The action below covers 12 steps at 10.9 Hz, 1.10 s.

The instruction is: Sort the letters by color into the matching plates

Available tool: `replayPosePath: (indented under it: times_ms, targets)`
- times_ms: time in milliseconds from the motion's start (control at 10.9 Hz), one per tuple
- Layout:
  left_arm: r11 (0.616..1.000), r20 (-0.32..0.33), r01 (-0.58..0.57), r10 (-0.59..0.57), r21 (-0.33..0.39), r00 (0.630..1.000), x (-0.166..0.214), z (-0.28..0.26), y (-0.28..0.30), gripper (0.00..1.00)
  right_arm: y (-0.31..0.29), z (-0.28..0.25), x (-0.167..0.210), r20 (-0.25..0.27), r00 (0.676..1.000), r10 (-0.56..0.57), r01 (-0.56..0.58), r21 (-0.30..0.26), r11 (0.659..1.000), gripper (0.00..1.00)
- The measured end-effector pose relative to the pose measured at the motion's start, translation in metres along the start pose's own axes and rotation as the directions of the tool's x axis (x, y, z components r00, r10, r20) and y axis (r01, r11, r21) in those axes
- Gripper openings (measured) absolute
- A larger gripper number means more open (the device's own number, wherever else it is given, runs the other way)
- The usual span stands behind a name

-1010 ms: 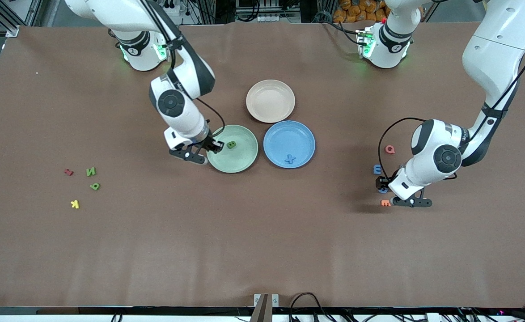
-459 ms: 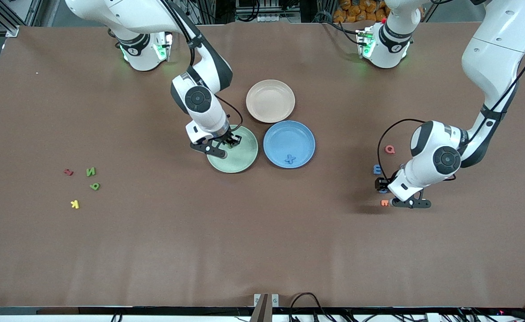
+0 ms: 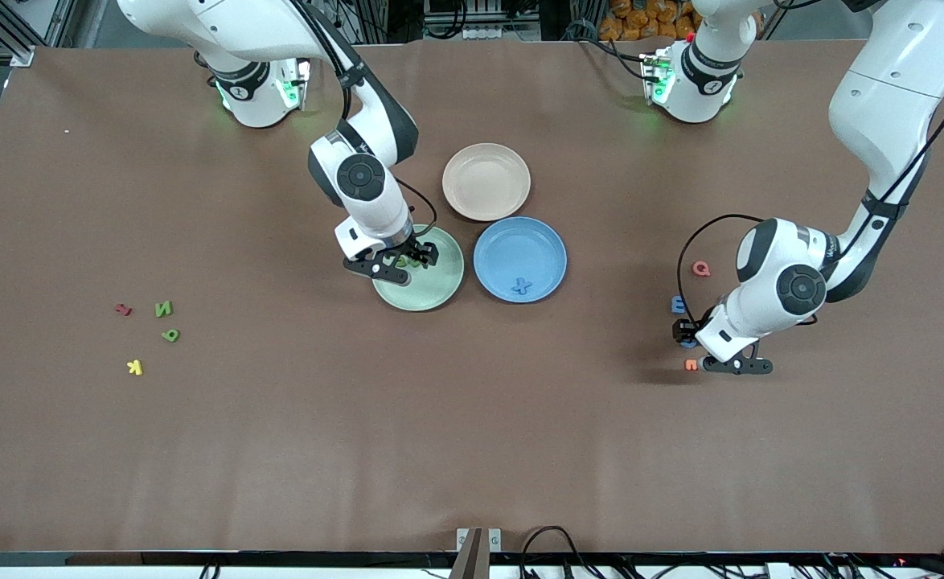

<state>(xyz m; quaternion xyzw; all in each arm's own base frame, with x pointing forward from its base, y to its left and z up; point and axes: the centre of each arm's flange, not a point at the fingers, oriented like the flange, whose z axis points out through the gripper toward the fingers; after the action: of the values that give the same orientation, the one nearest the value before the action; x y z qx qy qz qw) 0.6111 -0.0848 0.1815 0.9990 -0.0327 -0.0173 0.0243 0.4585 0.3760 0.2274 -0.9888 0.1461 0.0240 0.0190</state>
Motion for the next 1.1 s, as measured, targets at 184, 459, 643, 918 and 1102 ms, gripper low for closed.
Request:
replayPosePath:
  times_ms: [184,459,643,918,1102]
  targets:
    - [1.000,0.004,0.000,0.000,-0.001,1.000,-0.001,0.002,0.000,0.64,0.009,-0.001,0.013,-0.008,1.000,0.014,-0.015,-0.003,1.000,1.00]
    - [0.999,0.002,-0.028,0.027,0.017,1.000,-0.001,0.005,0.001,0.58,0.054,-0.005,0.068,-0.016,1.000,0.023,-0.023,-0.007,1.000,1.00]
    - [0.999,-0.001,-0.033,0.033,0.022,0.999,0.000,0.004,0.000,0.52,0.092,-0.008,0.107,-0.019,0.999,0.031,-0.032,-0.010,0.999,1.00]
    - [0.999,-0.007,-0.032,0.032,0.024,0.999,0.002,0.002,-0.002,0.34,0.167,-0.015,0.165,-0.026,0.999,0.036,-0.036,-0.007,0.999,1.00]
    - [0.999,-0.008,-0.027,0.027,0.024,1.000,0.002,0.002,-0.005,0.34,0.222,-0.019,0.199,-0.032,0.999,0.043,-0.043,-0.003,0.999,1.00]
